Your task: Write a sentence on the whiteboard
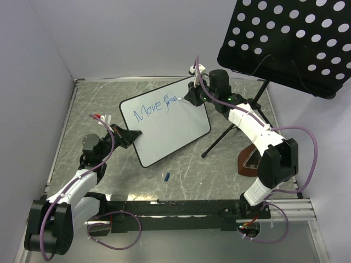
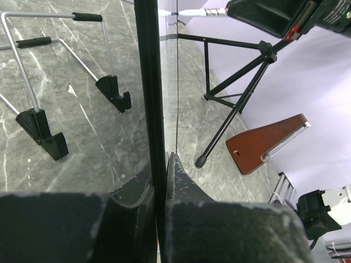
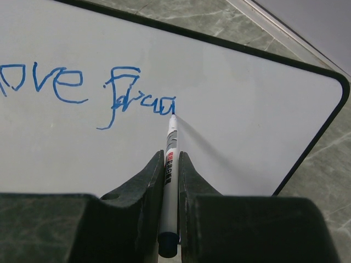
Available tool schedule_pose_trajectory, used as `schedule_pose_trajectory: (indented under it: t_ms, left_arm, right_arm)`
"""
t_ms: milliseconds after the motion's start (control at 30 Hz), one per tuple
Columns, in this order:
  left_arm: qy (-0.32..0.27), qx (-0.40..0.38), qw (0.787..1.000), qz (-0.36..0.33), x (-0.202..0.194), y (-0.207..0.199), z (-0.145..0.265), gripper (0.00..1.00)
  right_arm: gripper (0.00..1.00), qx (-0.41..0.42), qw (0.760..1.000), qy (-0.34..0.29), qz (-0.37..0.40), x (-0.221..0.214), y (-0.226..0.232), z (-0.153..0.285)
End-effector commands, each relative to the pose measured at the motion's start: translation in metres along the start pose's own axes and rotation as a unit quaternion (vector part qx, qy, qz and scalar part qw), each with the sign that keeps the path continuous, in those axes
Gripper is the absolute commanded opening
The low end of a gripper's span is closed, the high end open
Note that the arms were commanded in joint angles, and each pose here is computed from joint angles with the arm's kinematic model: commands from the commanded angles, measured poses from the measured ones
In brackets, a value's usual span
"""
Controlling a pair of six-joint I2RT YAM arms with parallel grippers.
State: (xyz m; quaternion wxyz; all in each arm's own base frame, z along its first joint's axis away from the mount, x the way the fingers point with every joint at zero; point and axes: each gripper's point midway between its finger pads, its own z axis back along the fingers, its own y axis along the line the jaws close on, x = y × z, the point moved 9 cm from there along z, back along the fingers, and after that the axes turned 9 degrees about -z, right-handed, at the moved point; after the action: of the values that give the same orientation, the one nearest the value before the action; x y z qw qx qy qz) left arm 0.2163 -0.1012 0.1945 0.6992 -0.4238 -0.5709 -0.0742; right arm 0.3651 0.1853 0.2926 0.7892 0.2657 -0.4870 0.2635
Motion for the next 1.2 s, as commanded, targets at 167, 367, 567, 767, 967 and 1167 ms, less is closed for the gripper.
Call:
schedule_pose_trajectory:
  t_ms: [167,367,567,767,967,1167]
  left_arm:
    - [0.008,-0.020,0.998,-0.063,0.002,-0.001,-0.001,0.01]
    - [0.008,-0.020,0.998,-0.063,0.001,-0.001,0.000,0.01]
    - [0.008,-0.020,0.998,-0.063,0.001,0.000,0.000,0.01]
    - [0.008,-0.020,0.998,-0.063,0.001,-0.001,0.000,0.01]
    - [0.010,-0.022,0.998,-0.062,0.000,-0.001,0.000,0.01]
    - [0.009,-0.022,0.998,-0.063,0.000,-0.001,0.000,0.01]
  right_arm:
    - [0.00,-0.007,1.000,-0.011,0.007,0.002,-0.002,0.014]
    - [0.00,0.001,0.999,-0.043,0.015,0.019,0.003,0.024]
    - [0.00,-0.004,0.998,-0.061,0.020,0.032,0.002,0.025]
    - [0.00,-0.010,0.998,-0.061,0.017,0.033,-0.001,0.019]
    - [0.00,-0.014,0.997,-0.069,0.016,0.037,-0.002,0.017]
    - [0.00,-0.016,0.998,-0.065,0.011,0.037,-0.004,0.013]
